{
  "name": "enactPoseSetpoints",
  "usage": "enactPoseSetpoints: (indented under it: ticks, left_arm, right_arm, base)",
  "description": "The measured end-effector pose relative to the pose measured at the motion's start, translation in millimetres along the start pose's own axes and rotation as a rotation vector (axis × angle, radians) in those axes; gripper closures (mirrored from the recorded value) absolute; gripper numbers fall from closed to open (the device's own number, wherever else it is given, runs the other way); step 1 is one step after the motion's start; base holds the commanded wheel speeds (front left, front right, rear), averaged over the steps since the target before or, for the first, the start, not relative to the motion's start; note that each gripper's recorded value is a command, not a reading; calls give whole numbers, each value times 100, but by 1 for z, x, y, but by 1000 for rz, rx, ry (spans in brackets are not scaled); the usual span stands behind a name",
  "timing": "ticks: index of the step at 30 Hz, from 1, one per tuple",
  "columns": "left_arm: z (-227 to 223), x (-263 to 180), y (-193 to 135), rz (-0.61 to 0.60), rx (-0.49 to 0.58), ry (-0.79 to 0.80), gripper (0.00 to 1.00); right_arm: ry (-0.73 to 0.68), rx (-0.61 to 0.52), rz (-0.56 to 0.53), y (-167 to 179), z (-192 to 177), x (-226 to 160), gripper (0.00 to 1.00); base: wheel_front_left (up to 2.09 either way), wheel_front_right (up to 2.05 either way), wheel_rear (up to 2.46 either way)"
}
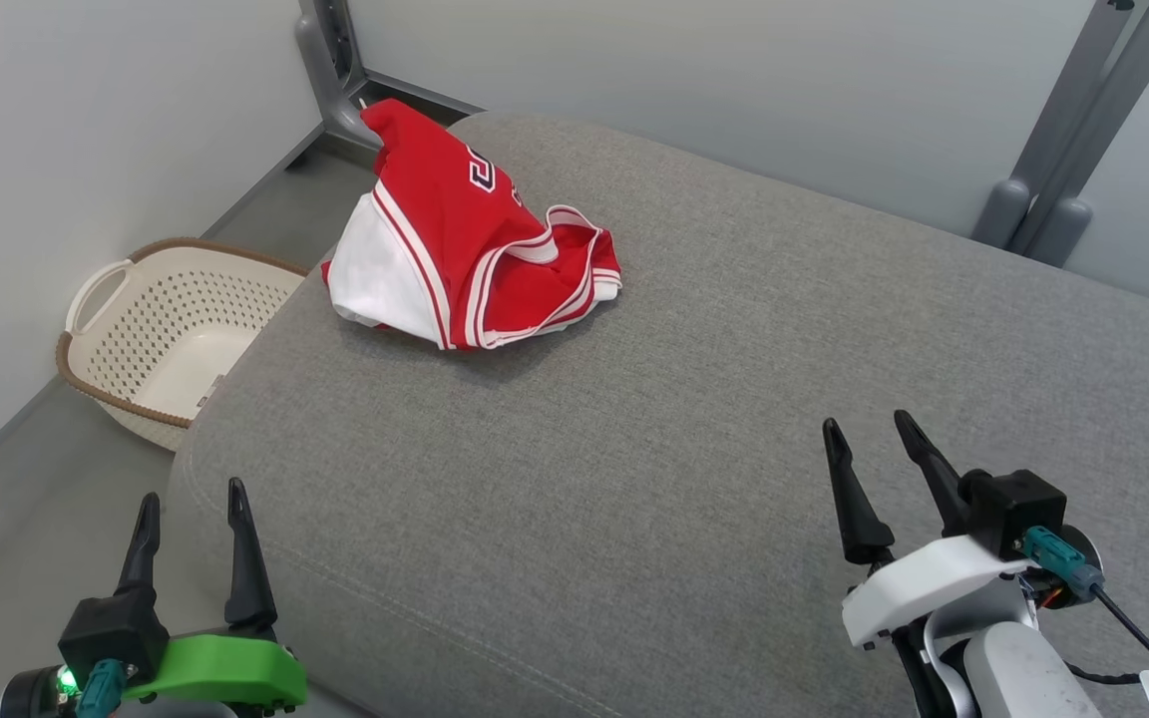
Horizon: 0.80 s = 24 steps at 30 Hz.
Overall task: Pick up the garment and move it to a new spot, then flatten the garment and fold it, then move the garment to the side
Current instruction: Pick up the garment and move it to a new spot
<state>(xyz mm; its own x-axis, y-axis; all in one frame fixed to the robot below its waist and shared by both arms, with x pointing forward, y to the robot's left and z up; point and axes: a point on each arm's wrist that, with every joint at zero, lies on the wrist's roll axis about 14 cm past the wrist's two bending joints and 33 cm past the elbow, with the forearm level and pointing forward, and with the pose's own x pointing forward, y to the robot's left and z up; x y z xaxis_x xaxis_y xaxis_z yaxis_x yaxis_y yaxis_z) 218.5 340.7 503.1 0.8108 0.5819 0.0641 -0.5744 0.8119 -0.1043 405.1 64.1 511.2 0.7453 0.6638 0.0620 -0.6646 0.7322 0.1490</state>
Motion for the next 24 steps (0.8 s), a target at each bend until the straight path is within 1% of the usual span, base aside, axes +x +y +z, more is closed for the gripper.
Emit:
enactPoseSetpoints:
  ticks: [5,9,15,19,21,24]
  left_arm:
    - [-7,-3,0,1,4,24,0]
    - [-24,4,-14,-45,-3,111,0]
    - [-19,56,-46,-126,-25,189,0]
    - [-9,94,-57,-127,-61,210,0]
    - [-4,114,-64,-130,-89,221,0]
    - [-3,140,-79,-143,-101,241,0]
  right_arm:
    - [0,-6,6,1,0,2,0]
    - [-2,-15,-7,-5,0,3,0]
    - [16,-33,-29,-16,-3,3,0]
    - [30,-59,-9,-13,-3,8,0]
    - [27,-81,-6,-15,1,13,0]
    - [28,-108,-7,-19,2,17,0]
  base:
    - [0,0,0]
    - [0,0,0]
    - [0,0,0]
    - [0,0,0]
    - [0,0,0]
    - [0,0,0]
